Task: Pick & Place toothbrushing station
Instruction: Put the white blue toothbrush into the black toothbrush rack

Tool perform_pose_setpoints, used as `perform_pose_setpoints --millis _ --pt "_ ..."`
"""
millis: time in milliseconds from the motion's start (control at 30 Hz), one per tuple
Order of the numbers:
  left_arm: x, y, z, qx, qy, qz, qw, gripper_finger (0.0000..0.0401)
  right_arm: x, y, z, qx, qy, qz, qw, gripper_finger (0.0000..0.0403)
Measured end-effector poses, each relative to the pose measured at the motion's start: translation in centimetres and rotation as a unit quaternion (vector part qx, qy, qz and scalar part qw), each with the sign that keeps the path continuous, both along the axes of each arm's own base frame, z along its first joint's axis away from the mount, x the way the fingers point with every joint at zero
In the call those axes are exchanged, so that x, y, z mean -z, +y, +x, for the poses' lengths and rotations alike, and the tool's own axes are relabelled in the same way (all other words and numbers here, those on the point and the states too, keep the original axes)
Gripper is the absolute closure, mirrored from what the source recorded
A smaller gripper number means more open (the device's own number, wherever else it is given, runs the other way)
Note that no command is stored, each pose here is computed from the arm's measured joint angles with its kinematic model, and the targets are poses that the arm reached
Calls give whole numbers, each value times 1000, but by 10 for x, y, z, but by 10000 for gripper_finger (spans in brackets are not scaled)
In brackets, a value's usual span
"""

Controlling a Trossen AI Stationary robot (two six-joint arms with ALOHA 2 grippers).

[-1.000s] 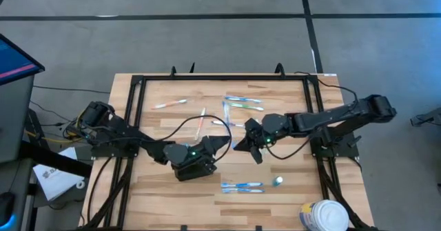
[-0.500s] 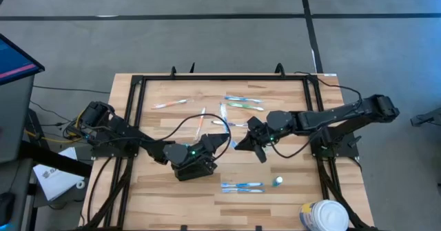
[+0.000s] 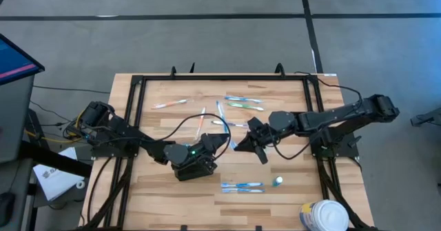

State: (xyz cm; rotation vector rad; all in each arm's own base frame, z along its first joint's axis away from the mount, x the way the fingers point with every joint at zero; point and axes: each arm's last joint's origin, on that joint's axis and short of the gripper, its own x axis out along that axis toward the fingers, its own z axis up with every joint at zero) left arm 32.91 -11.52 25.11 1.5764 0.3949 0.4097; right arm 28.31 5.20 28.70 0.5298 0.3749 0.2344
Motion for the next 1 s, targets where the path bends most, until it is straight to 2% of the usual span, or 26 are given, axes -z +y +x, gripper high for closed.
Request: perform_pose_setpoints --millis 500,733,1000 --pt "0 0 0 2 1 0 1000 271 -1 9 -1 -17 -9 -6 1000 403" --pt "0 -2 1 46 1 1 999 310 4 11 3 -18 -5 -8 1000 403" --pt "1 -1 0 14 3 1 1000 368 7 12 6 -19 -7 -7 1000 403"
